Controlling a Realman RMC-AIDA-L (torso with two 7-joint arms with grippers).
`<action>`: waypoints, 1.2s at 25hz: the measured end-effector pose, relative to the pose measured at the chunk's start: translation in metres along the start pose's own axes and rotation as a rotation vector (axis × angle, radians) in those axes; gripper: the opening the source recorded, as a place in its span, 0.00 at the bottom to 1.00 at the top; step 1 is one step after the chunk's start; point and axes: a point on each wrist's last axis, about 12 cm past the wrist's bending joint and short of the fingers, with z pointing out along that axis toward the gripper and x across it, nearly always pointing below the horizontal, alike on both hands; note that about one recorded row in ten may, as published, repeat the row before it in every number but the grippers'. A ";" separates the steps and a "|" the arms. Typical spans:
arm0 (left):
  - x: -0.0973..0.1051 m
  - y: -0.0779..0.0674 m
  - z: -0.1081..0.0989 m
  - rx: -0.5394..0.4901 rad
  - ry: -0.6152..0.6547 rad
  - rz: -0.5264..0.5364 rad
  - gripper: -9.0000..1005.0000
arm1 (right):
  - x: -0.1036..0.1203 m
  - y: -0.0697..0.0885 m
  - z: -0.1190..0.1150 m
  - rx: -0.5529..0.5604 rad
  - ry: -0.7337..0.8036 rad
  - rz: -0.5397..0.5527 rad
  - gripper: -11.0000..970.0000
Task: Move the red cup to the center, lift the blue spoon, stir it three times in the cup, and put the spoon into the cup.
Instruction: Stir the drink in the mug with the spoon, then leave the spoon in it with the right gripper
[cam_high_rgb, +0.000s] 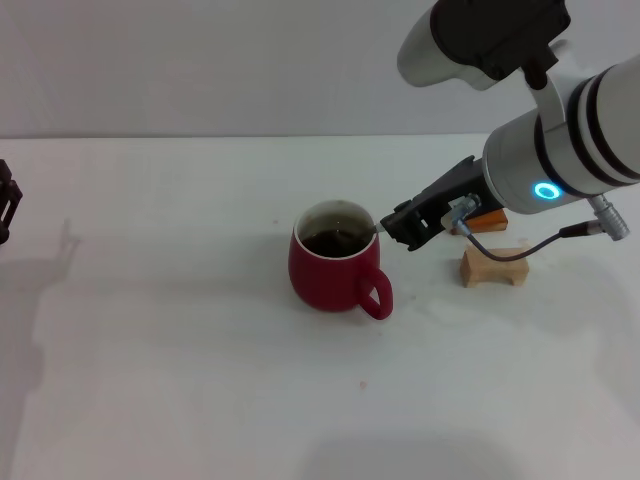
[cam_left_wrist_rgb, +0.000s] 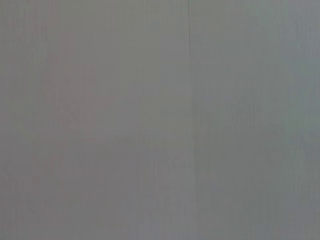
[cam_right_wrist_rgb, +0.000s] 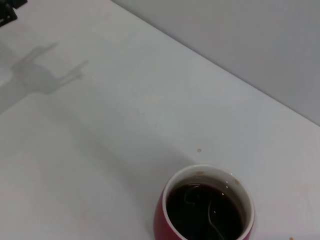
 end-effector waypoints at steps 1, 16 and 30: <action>0.000 0.000 0.000 0.000 0.000 0.000 0.84 | 0.000 0.000 0.001 0.000 0.003 0.002 0.15; 0.000 0.000 0.000 -0.001 -0.001 -0.001 0.84 | -0.001 0.009 0.019 -0.024 0.036 -0.032 0.15; 0.000 0.001 -0.001 -0.003 -0.001 -0.002 0.84 | -0.012 0.004 0.029 -0.013 0.005 -0.051 0.15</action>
